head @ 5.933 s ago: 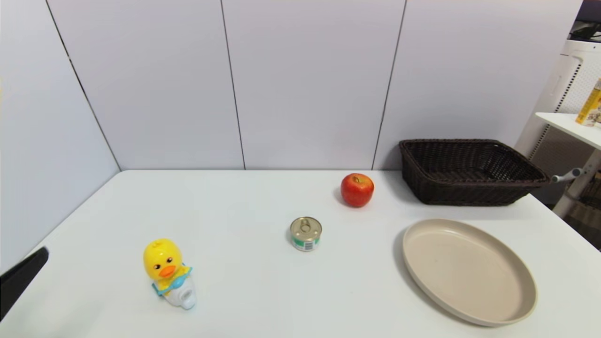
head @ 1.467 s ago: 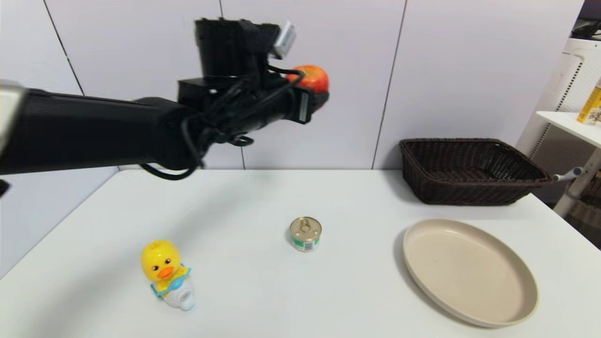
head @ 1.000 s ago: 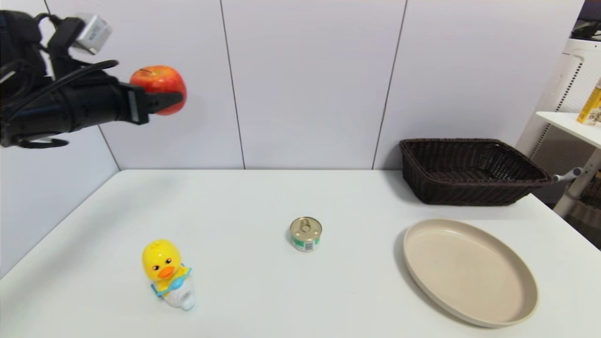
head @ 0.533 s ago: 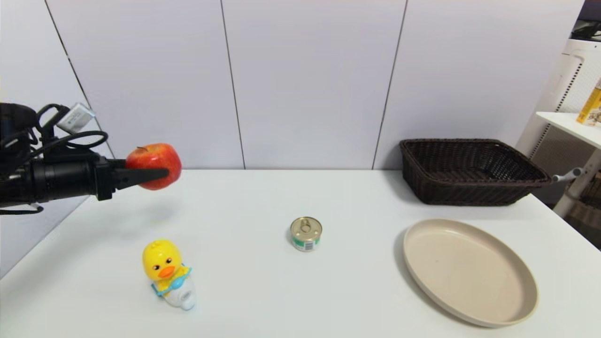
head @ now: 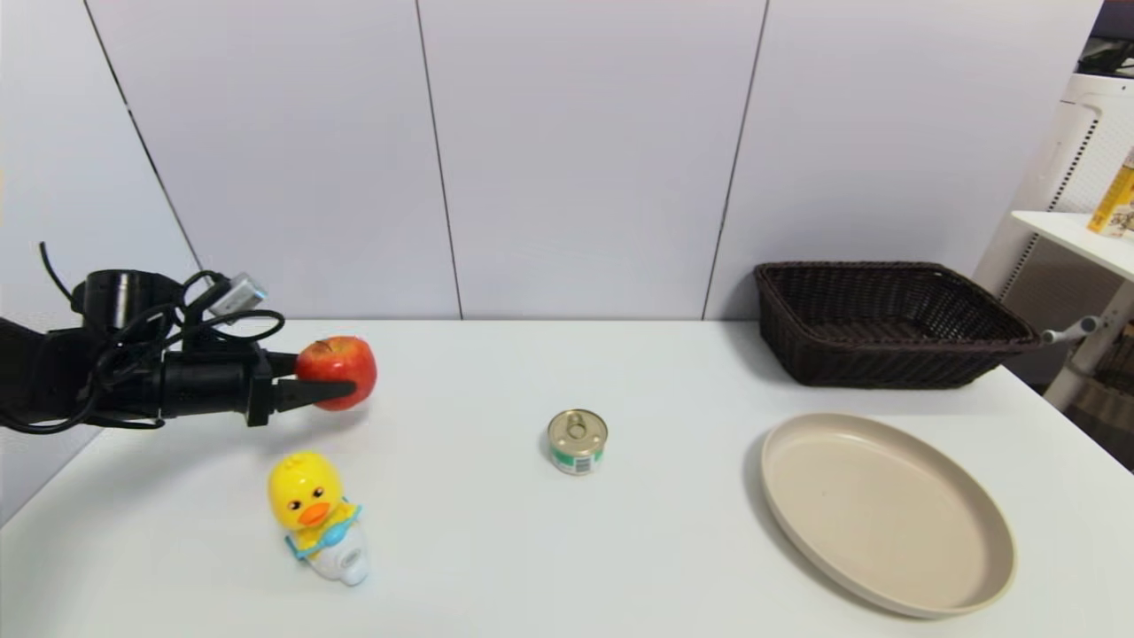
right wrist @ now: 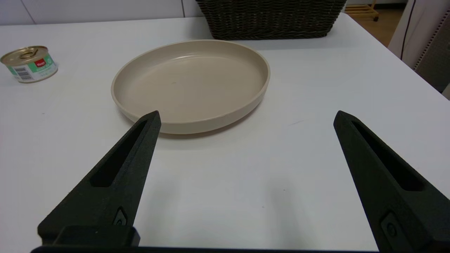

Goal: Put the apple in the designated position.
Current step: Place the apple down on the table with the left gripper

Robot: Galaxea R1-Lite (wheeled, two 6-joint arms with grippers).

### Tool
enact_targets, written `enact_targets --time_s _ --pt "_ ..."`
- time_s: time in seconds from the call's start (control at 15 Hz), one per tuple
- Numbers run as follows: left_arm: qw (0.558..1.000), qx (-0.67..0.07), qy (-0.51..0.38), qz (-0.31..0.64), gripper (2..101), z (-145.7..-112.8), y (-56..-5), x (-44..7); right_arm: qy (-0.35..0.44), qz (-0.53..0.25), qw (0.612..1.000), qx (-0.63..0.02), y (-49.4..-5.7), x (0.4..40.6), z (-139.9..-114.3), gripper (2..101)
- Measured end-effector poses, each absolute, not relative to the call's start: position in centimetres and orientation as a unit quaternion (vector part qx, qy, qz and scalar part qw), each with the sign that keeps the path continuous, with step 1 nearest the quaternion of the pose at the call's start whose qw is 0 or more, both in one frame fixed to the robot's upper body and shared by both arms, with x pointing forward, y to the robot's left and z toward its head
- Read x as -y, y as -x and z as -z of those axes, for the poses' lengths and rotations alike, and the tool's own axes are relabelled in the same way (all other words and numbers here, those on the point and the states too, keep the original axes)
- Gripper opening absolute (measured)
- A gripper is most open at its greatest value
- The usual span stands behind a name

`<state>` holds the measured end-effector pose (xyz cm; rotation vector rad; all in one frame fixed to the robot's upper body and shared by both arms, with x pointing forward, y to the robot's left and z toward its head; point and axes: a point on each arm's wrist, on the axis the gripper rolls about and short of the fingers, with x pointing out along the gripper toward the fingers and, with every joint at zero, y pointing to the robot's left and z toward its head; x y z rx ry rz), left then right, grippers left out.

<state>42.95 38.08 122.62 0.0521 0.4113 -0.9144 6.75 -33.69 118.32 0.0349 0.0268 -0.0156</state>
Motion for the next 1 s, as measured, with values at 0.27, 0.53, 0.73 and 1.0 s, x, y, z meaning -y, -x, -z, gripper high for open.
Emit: enact_targets --time_s 0.27,0.53,0.73,1.0 --pt "0.846 -0.223 -0.003 0.484 70.8 -119.6 -43.1 -37.8 -0.018 0.008 1.0 -0.013 -6.8 33.7 -118.3 97.3" --pt "0.821 -0.24 0.001 0.518 70.8 -118.3 -42.2 -37.3 -0.017 0.008 1.0 -0.014 -6.8 33.7 -118.3 97.3" --pt "0.818 -0.238 -0.006 0.524 70.7 -118.1 -42.3 -37.2 -0.017 0.008 1.0 -0.014 -6.8 33.7 -118.3 97.3" --pt "0.813 -0.235 -0.019 0.533 77.6 -118.2 -43.5 -36.2 -0.018 0.008 1.0 -0.014 -6.8 33.7 -118.3 97.3"
